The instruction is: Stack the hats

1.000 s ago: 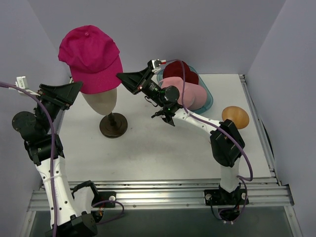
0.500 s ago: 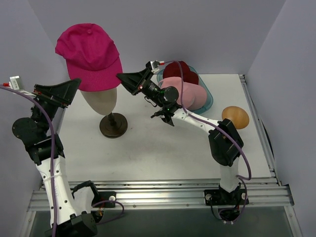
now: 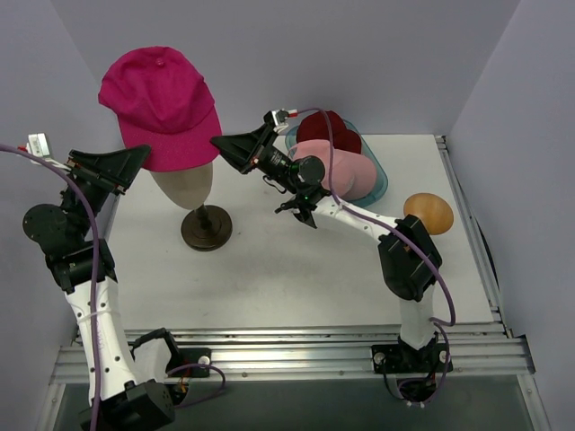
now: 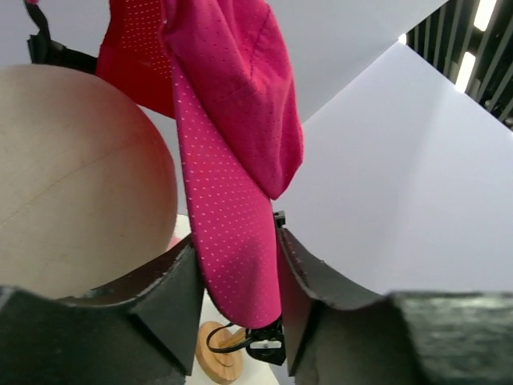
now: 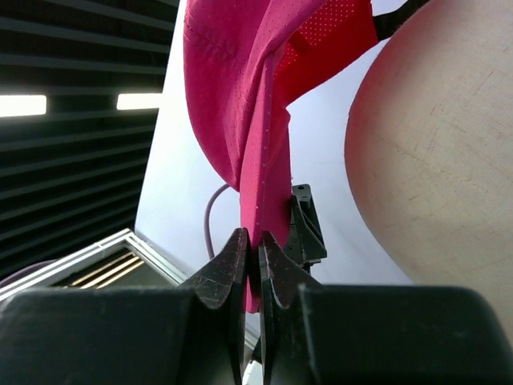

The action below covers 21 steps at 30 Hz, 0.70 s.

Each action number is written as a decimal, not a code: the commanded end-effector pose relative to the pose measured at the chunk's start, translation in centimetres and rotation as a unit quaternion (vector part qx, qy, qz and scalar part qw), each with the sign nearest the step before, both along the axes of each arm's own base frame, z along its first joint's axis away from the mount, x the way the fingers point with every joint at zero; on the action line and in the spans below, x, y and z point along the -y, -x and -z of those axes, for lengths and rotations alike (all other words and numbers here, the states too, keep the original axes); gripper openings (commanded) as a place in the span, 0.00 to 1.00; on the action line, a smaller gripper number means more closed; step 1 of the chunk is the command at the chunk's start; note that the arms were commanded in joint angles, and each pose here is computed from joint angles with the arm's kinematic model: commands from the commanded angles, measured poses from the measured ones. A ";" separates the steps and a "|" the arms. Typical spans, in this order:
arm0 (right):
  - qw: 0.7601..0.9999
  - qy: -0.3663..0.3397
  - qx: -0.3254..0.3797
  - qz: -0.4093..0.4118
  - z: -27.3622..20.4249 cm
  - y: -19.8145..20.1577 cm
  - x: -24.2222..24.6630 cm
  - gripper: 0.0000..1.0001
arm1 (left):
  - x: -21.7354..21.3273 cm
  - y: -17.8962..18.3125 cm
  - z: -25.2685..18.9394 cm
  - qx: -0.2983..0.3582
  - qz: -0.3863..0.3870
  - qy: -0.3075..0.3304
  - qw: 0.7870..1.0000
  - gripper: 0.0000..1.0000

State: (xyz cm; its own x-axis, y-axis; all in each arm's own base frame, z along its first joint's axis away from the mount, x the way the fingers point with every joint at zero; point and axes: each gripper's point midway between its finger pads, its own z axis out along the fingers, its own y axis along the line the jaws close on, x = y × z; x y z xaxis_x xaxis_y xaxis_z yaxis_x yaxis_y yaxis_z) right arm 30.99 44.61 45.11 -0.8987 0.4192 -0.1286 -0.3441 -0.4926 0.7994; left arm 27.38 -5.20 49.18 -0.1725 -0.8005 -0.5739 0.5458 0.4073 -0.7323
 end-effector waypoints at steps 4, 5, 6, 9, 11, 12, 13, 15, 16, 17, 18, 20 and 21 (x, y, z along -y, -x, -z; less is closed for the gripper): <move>0.996 0.010 0.085 0.011 -1.3 2.1 0.6 0.00 | 1.0 1.0 -0.3 0.019 0.018 -0.022 0.999 0.34; 0.996 0.011 0.084 0.011 -1.1 2.0 0.5 0.00 | 0.9 0.8 -0.1 0.017 0.019 -0.021 0.999 0.31; 0.996 0.012 0.085 0.012 -1.1 1.9 0.5 0.00 | 0.8 0.7 0.0 0.016 0.019 -0.019 1.000 0.27; 0.996 0.025 0.082 0.022 -0.5 1.3 0.3 0.00 | 0.6 0.2 0.4 0.005 0.018 -0.013 1.000 0.13; 0.995 0.038 0.088 0.036 -0.3 0.9 0.1 0.00 | 0.4 -0.3 0.8 -0.006 0.014 -0.013 1.000 0.03; 0.995 0.047 0.083 0.039 0.0 0.7 -0.1 0.00 | 0.2 -0.5 1.1 -0.015 0.012 -0.009 1.000 0.02; 0.994 0.049 0.084 0.042 0.0 0.6 -0.1 0.00 | 0.1 -0.7 1.6 -0.021 0.013 -0.007 1.000 0.02; 0.994 0.051 0.085 0.044 0.0 0.6 -0.2 0.00 | 0.0 -1.1 2.1 -0.031 0.015 -0.003 0.999 0.02; 0.994 0.051 0.085 0.043 0.0 0.6 -0.1 0.00 | -0.1 -1.2 2.3 -0.035 0.014 0.000 0.999 0.02; 0.994 0.053 0.085 0.043 0.1 0.5 -0.2 0.00 | -0.2 -1.4 2.8 -0.044 0.014 0.003 0.999 0.02; 0.994 0.054 0.084 0.044 0.2 0.5 -0.3 0.00 | -0.3 -1.5 3.2 -0.052 0.014 0.007 0.998 0.02; 0.993 0.064 0.085 0.048 0.4 0.4 -0.4 0.00 | -0.8 -1.8 4.0 -0.062 0.011 0.014 0.998 0.02; 0.993 0.066 0.085 0.051 0.3 0.3 -0.5 0.00 | -0.9 -1.8 4.2 -0.068 0.013 0.023 0.997 0.02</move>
State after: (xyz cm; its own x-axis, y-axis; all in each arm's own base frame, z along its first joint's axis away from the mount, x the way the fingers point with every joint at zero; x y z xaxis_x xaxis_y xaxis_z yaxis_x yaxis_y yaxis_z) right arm 33.30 45.34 42.01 -0.8438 0.4881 -0.2229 -0.4167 -0.3342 0.8454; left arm 29.37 -4.15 45.96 -0.2401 -0.8352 -0.4947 0.4506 0.3555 -0.8189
